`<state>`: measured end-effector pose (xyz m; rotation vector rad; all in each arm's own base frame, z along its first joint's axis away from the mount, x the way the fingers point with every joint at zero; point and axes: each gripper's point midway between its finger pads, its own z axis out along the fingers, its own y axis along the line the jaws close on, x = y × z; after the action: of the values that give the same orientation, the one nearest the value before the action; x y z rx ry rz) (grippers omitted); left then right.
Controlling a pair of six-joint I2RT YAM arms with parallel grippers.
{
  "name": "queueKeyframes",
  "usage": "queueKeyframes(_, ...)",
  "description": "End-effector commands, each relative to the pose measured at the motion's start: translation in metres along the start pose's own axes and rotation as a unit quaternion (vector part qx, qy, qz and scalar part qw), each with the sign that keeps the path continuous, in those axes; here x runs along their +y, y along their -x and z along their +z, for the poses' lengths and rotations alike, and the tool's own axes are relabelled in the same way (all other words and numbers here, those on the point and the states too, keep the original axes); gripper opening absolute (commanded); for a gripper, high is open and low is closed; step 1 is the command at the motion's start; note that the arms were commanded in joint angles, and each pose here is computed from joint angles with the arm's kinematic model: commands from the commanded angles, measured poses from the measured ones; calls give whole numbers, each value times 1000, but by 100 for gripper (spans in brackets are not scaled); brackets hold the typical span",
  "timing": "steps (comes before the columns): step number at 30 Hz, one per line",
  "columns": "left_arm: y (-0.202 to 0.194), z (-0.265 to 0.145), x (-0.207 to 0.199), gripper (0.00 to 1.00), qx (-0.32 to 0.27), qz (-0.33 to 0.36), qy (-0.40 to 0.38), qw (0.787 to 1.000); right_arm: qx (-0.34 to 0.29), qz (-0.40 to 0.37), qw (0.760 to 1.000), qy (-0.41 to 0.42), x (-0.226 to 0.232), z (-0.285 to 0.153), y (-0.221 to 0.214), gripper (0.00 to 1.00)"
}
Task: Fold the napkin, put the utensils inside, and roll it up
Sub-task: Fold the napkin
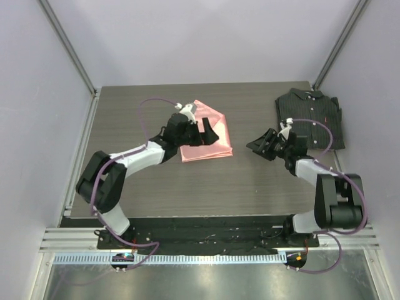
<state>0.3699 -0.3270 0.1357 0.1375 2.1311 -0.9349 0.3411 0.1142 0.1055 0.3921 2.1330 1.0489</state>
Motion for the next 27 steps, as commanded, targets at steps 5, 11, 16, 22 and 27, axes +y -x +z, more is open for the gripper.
queueKeyframes(5, 11, -64, 96, 98, -27, -123, 165, 978, 60, -48, 997, 22, 6, 50, -15, 57)
queueKeyframes(11, 4, -91, 107, 99, -23, -130, 181, 975, 93, -52, 994, 13, -5, 80, -28, 55)
queueKeyframes(16, -1, -103, 108, 99, -23, -135, 188, 973, 100, -54, 993, 0, -16, 92, -34, 54)
queueKeyframes(22, -7, -105, 107, 98, -10, -134, 186, 973, 118, -60, 991, -5, -19, 102, -42, 52)
queueKeyframes(27, -11, -107, 109, 98, -7, -134, 190, 973, 137, -67, 988, -10, -20, 105, -54, 45)
